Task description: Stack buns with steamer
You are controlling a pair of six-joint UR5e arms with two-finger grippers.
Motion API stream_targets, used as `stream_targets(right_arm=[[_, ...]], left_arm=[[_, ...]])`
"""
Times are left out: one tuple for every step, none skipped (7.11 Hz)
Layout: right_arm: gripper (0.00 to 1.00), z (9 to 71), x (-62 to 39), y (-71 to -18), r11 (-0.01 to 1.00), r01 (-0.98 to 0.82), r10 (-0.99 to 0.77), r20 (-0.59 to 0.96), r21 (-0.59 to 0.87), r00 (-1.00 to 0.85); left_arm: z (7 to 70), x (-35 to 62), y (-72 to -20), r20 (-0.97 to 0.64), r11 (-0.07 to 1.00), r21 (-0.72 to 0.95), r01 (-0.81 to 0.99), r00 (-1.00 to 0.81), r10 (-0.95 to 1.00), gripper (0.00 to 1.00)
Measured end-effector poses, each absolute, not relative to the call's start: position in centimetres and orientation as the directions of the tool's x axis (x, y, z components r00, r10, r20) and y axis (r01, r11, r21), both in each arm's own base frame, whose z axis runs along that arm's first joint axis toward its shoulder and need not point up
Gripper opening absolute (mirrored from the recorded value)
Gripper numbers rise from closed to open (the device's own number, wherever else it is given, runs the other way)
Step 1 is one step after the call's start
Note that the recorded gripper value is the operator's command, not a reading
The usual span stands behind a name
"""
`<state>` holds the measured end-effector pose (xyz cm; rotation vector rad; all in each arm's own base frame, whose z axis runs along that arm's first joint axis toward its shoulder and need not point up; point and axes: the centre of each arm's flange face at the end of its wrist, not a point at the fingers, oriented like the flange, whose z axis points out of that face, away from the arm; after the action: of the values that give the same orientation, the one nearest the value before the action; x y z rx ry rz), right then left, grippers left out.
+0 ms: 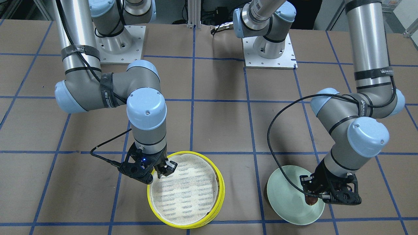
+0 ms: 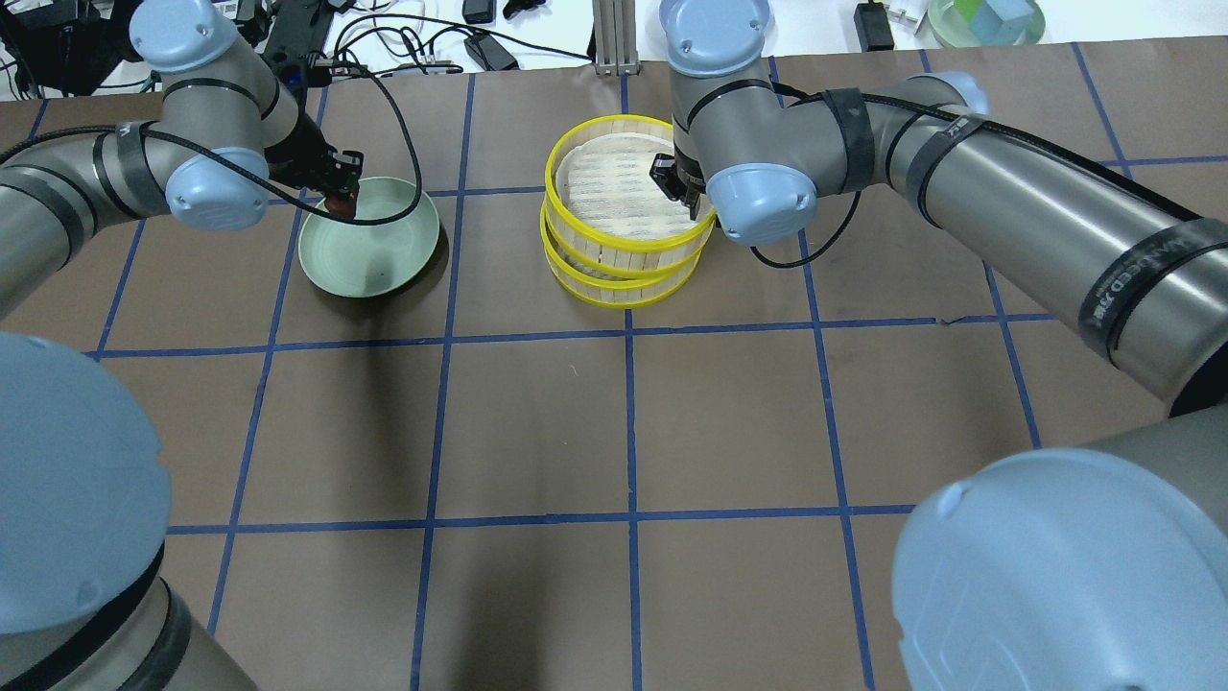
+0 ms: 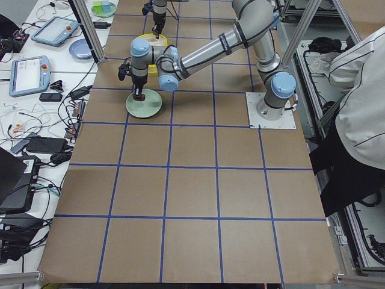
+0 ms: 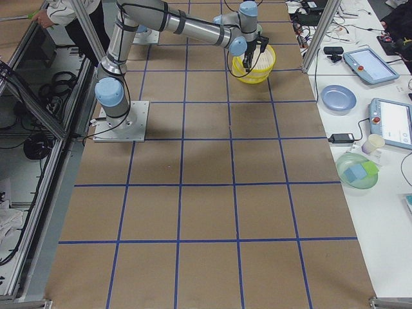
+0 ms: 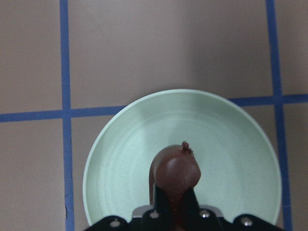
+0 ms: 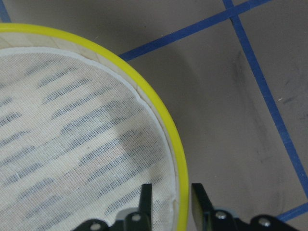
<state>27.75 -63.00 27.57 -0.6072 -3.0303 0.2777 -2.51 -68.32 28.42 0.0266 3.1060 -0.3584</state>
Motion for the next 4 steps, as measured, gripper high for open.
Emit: stream_targets(right_arm=[[0.43,27.6,27.9,-62.9,0.905,0.384,0.391,0.001,-0.182,-0.920],[0.46,27.8,28.5,-62.5,0.905,0.384,0.390,-0.002,-0.182,-0.921],[0.46,27.7,29.7,-61.9,0.904,0.387,0.392,-0.005,-0.180,-0.920],[0.47,27.6,30.9,-61.3,0.902,0.394,0.400,-0.005,-0.177,-0.917]], left_arm=[[31.1,-5.2,-68.2,0.027,0.965,-0.258,-0.045,-0.999,-0.040,0.00],[33.5,-7.5,-68.0,0.097,0.953,-0.282,-0.110,-0.992,-0.085,0.00],[35.3,-8.8,-67.8,0.165,0.942,-0.294,-0.160,-0.980,-0.115,0.00],[36.6,-9.4,-67.6,0.205,0.935,-0.297,-0.191,-0.970,-0.133,0.00]])
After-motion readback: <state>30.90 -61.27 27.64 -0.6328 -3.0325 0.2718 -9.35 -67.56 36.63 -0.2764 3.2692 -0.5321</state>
